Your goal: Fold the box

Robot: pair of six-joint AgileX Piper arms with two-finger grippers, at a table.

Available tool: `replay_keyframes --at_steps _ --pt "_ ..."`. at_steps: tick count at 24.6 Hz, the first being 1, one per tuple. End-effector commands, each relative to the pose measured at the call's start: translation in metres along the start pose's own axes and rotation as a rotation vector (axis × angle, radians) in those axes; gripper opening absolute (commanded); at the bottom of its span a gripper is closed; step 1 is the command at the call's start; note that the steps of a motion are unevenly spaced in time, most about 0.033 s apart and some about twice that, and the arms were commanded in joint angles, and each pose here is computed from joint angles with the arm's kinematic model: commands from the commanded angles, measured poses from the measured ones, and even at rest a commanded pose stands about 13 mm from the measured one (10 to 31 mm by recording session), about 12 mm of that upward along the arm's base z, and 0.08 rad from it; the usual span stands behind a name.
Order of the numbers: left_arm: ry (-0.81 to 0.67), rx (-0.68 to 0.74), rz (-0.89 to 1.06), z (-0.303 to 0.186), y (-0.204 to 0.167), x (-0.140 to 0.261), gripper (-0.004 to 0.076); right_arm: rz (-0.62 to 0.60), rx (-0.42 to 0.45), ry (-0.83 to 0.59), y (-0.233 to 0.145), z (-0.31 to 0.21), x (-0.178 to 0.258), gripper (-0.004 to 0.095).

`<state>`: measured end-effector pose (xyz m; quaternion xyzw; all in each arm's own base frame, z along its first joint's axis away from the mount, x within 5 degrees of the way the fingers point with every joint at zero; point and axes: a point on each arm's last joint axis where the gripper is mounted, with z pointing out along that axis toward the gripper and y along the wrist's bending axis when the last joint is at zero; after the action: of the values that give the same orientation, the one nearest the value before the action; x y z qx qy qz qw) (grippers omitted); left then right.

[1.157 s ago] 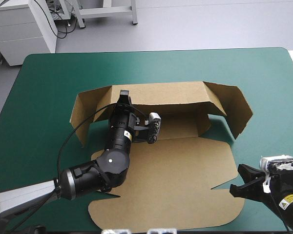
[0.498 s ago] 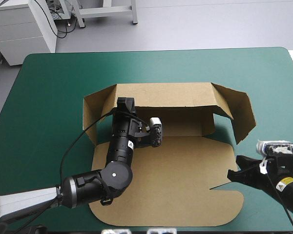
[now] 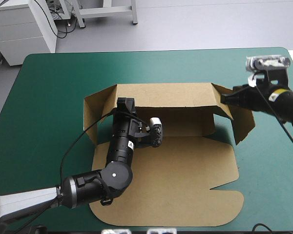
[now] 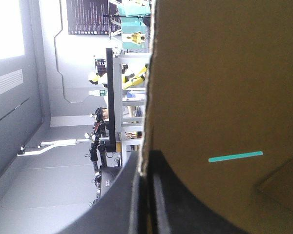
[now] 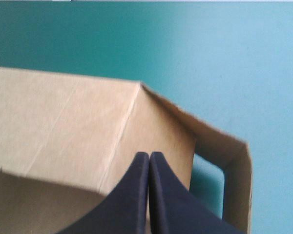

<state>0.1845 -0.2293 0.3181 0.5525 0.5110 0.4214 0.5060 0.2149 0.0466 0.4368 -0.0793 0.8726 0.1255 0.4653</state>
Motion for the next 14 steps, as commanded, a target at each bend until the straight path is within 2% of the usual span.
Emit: replay_keyframes --at_steps 1,5,7,11,14 --pt "-0.017 -0.13 -0.027 -0.007 0.027 0.003 -0.0008 -0.058 0.051 -0.114 -0.005 0.005 -0.042 -0.0013" --pt "-0.013 -0.122 -0.032 -0.007 0.026 0.003 -0.0008 -0.116 0.124 -0.098 -0.015 0.033 -0.063 -0.0014" --pt "-0.027 -0.118 -0.03 -0.007 0.026 0.002 -0.0008 -0.122 0.161 -0.044 -0.024 0.062 -0.066 -0.0014" --pt "-0.038 -0.104 -0.027 -0.001 0.026 0.005 -0.0008 -0.089 0.158 0.049 -0.032 0.105 -0.057 -0.0014" --pt "-0.032 -0.112 -0.022 0.002 0.027 0.007 -0.0008 -0.066 0.154 0.064 -0.033 0.112 -0.055 -0.0014"
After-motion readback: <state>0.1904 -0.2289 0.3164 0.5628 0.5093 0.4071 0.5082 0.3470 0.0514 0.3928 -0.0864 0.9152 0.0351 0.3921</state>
